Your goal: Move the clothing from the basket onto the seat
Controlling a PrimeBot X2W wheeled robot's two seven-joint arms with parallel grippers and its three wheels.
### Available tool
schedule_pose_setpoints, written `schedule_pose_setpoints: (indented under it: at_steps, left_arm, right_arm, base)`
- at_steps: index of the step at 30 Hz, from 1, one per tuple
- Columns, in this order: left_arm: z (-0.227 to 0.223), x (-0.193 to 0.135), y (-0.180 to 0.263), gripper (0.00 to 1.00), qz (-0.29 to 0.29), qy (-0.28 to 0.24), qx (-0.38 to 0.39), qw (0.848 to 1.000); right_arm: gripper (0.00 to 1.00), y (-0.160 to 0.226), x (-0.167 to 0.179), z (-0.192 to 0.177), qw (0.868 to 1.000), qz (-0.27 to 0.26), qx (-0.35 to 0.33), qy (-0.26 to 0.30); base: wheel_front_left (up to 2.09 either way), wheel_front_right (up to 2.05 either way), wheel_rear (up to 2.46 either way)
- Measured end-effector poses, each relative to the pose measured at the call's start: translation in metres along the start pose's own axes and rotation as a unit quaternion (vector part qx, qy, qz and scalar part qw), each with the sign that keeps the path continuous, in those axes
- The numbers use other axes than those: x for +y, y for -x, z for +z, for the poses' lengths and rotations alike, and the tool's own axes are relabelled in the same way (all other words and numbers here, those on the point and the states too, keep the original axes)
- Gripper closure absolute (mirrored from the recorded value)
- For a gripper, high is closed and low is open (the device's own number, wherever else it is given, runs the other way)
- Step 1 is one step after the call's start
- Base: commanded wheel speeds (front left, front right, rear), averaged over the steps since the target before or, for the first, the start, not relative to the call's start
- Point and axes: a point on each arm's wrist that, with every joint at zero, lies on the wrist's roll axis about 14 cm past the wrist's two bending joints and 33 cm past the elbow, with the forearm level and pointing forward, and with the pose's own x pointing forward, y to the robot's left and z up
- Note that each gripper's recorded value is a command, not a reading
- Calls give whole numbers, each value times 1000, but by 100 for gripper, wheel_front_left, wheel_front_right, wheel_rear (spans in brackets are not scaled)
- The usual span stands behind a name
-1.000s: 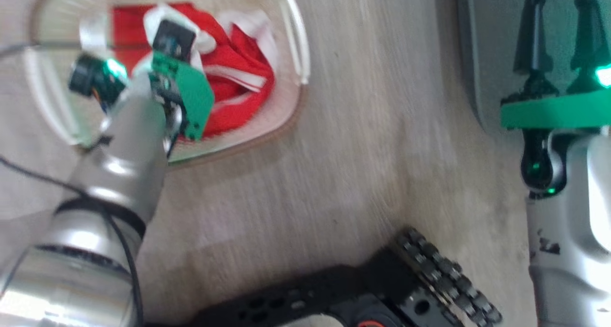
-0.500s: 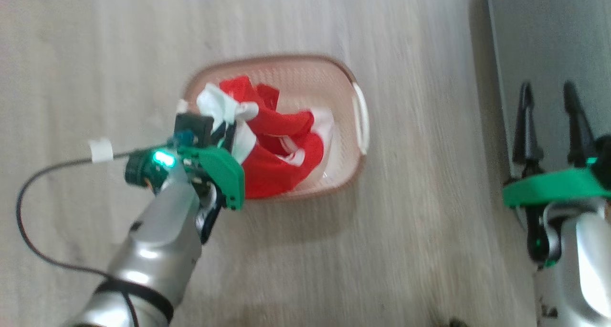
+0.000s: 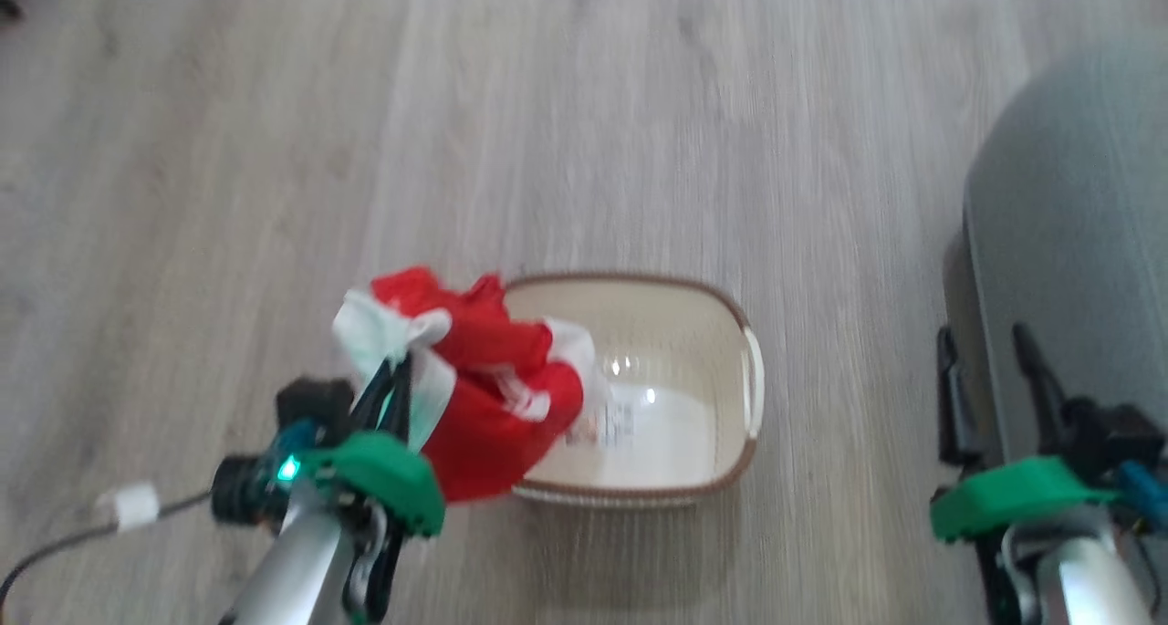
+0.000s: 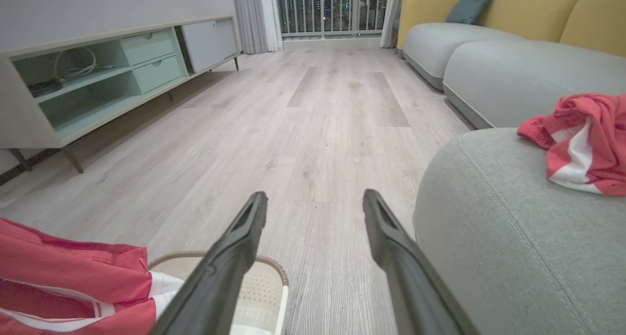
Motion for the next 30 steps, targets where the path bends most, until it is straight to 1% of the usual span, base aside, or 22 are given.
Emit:
schedule_pose_setpoints:
  at_steps: [1, 4, 8, 10, 20, 30]
  left_arm:
    - [10, 10, 16, 100, 17, 1, -21, 1000]
    - [26, 19, 36, 100, 30, -5, -53, 998]
    - [38, 27, 51, 100, 38, -9, -77, 996]
    - [47, 34, 60, 100, 48, -13, -93, 994]
    - [51, 25, 54, 100, 34, -15, -97, 995]
    - [47, 22, 49, 100, 28, -19, -90, 995]
  right_arm:
    - [0, 7, 8, 3, 1000, 13, -3, 2]
    - [0, 20, 17, 6, 1000, 27, -4, 5]
    - [0, 30, 25, 7, 999, 40, -4, 8]
    - [0, 34, 36, 8, 998, 56, -6, 9]
    - [0, 40, 48, -2, 997, 73, 10, 7]
    - [0, 39, 46, -6, 997, 71, 15, 6]
  base:
    - [0, 0, 0]
    - [0, 0, 0]
    - [0, 0, 0]
    - [0, 0, 0]
    - [0, 0, 0]
    - [0, 0, 0]
